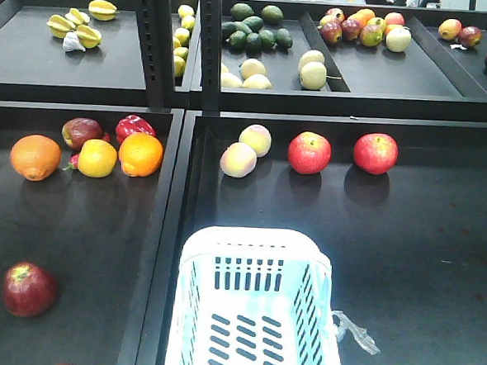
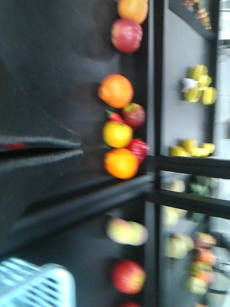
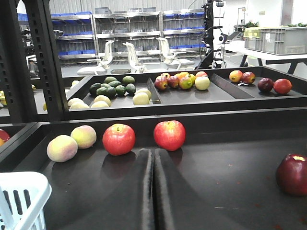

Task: Pick three apples into basket with both arms

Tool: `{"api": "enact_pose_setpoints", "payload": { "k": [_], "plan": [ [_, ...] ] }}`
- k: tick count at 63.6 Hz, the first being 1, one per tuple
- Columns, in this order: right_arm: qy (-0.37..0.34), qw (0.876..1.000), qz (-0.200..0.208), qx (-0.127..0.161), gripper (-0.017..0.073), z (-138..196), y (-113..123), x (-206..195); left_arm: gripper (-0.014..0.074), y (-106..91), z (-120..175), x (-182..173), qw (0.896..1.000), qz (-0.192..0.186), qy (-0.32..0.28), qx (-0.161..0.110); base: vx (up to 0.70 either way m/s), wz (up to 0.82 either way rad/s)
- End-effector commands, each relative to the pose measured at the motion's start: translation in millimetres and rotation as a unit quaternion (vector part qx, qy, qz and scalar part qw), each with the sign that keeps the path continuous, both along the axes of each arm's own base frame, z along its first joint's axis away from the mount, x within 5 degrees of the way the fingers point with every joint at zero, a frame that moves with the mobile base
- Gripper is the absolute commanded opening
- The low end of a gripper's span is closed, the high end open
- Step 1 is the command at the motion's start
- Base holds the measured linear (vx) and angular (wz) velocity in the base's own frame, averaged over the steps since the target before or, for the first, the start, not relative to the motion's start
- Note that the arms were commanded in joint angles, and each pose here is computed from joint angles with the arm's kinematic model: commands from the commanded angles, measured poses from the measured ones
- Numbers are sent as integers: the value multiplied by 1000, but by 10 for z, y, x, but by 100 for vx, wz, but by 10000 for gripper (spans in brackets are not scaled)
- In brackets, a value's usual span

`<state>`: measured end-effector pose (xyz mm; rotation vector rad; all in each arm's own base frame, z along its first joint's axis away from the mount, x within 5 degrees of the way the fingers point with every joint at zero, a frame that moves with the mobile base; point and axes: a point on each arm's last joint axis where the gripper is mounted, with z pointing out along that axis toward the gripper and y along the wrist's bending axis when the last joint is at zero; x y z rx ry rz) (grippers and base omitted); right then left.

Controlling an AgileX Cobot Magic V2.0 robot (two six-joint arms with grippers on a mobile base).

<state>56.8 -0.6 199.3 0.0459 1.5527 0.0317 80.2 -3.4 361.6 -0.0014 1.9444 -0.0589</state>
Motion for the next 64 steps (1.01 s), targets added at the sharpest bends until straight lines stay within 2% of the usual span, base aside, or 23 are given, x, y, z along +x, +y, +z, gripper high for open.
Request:
{"api": "enact_pose_setpoints", "payload": {
  "k": [1,7,15,31,38,47,64],
  "plan": [
    [-31,999,0,-5,-9,27,1,6,-6,-51,267,142,999,-37,14,35,0,0],
    [-31,999,0,-5,-9,27,1,6,-6,-106,343,272,996,-68,39,44,0,0],
    [-31,999,0,-5,-9,27,1,6,-6,-164,323,421,993,-91,60,33,0,0],
    [-31,999,0,-5,-9,27,1,6,-2,-171,294,480,993,-93,72,33,0,0],
    [-31,999,0,-5,-9,27,1,6,28,-171,295,480,993,-93,71,33,0,0],
    [-31,999,0,-5,-9,27,1,6,151,-171,290,474,992,-94,74,33,0,0],
    [-31,1000,0,-5,-9,26,1,6,583,-173,269,460,991,-96,88,34,0,0]
  ]
}}
